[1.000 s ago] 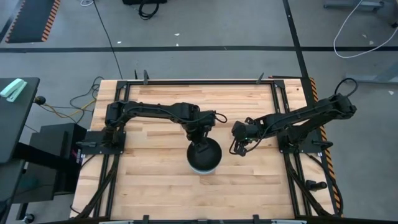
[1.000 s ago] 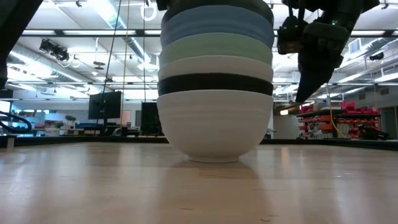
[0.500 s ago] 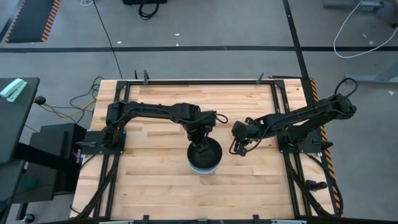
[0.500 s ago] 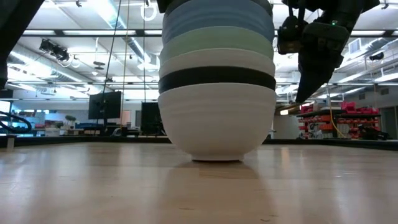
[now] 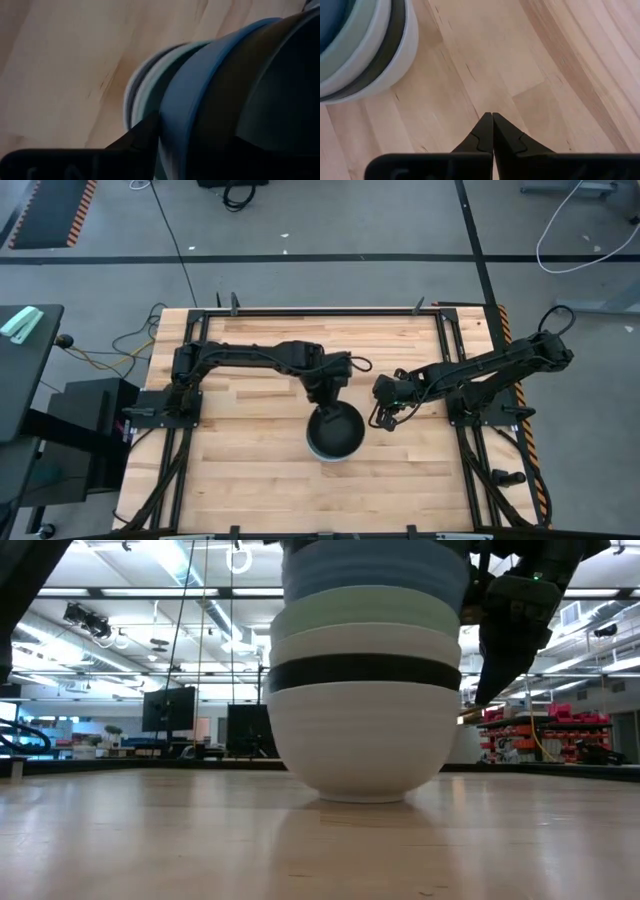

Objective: Nest bowls inside each other
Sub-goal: Stack the stacked bowls on top of the light blue bowl

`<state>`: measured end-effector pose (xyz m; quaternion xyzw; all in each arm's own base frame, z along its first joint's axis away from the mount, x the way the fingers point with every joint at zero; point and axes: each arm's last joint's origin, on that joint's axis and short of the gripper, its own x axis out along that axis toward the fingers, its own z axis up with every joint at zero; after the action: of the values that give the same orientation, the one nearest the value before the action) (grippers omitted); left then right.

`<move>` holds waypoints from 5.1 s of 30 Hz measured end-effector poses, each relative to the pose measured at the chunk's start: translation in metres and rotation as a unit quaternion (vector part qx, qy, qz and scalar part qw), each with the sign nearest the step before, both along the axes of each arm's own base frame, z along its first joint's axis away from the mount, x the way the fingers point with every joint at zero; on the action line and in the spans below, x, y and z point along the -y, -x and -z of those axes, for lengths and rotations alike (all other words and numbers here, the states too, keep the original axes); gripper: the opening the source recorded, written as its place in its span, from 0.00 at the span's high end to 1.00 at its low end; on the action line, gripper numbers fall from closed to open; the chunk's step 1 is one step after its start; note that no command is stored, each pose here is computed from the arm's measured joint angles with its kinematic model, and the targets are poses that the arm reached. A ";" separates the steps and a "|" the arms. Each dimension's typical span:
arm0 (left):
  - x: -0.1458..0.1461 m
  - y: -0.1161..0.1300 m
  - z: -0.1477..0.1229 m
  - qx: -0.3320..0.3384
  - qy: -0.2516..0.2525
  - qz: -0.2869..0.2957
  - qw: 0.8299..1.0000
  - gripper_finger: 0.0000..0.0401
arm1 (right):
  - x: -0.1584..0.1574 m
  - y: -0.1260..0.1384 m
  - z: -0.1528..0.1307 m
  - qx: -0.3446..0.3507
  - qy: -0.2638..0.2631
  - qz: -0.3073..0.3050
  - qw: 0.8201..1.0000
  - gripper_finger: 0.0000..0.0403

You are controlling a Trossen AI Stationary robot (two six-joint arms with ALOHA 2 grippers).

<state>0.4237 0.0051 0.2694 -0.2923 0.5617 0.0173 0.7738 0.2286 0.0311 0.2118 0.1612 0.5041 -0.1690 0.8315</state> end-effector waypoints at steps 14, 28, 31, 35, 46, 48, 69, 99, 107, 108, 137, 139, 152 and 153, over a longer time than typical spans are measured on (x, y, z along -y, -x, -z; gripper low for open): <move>0.006 0.003 -0.003 -0.016 -0.016 -0.002 1.000 0.73 | 0.000 -0.001 -0.001 0.008 -0.001 0.001 1.000 0.90; 0.022 0.003 -0.005 -0.019 0.009 0.002 1.000 0.73 | 0.000 -0.001 -0.001 0.008 -0.001 0.001 1.000 0.90; 0.025 0.003 -0.005 -0.018 0.009 0.006 1.000 0.73 | 0.000 -0.001 -0.001 0.008 -0.001 0.000 1.000 0.90; 0.022 0.003 -0.005 -0.018 0.011 0.003 1.000 0.73 | 0.000 -0.002 -0.001 0.011 -0.001 0.000 1.000 0.90; 0.009 0.003 -0.005 -0.011 -0.006 0.008 1.000 0.73 | 0.000 -0.002 -0.001 0.013 -0.001 -0.001 1.000 0.90; 0.011 0.003 -0.005 -0.011 -0.006 0.010 1.000 0.73 | 0.000 -0.002 -0.001 0.013 -0.001 -0.001 1.000 0.90; 0.016 0.005 -0.005 -0.024 0.011 0.009 1.000 0.53 | 0.004 -0.004 -0.002 0.020 0.008 -0.011 1.000 0.90; 0.011 0.018 -0.052 -0.038 -0.089 0.002 0.995 0.88 | 0.003 -0.006 -0.003 0.032 0.009 -0.018 0.999 0.90; 0.019 0.020 -0.055 -0.029 -0.093 0.022 0.995 0.98 | 0.003 -0.006 -0.003 0.031 0.009 -0.018 0.999 0.94; 0.019 0.020 -0.055 -0.029 -0.093 0.022 0.995 0.98 | 0.003 -0.006 -0.003 0.031 0.009 -0.018 0.999 0.96; 0.084 0.028 -0.098 0.061 -0.089 0.091 0.990 0.99 | 0.003 -0.006 -0.003 0.028 0.014 -0.028 0.999 0.99; 0.088 0.026 -0.096 0.064 -0.089 0.095 0.989 0.99 | 0.003 -0.006 -0.003 0.028 0.014 -0.028 0.999 0.99; 0.070 0.006 -0.064 0.010 -0.104 0.091 0.990 0.99 | 0.003 -0.006 -0.003 0.028 0.014 -0.027 0.999 1.00; 0.066 0.006 -0.064 0.011 -0.104 0.088 0.991 0.99 | 0.003 -0.006 -0.003 0.028 0.014 -0.027 0.999 1.00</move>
<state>0.4181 -0.0614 0.3332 -0.1598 0.5719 0.0048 0.8046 0.2345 0.0282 0.2147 0.1407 0.4827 -0.1486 0.8516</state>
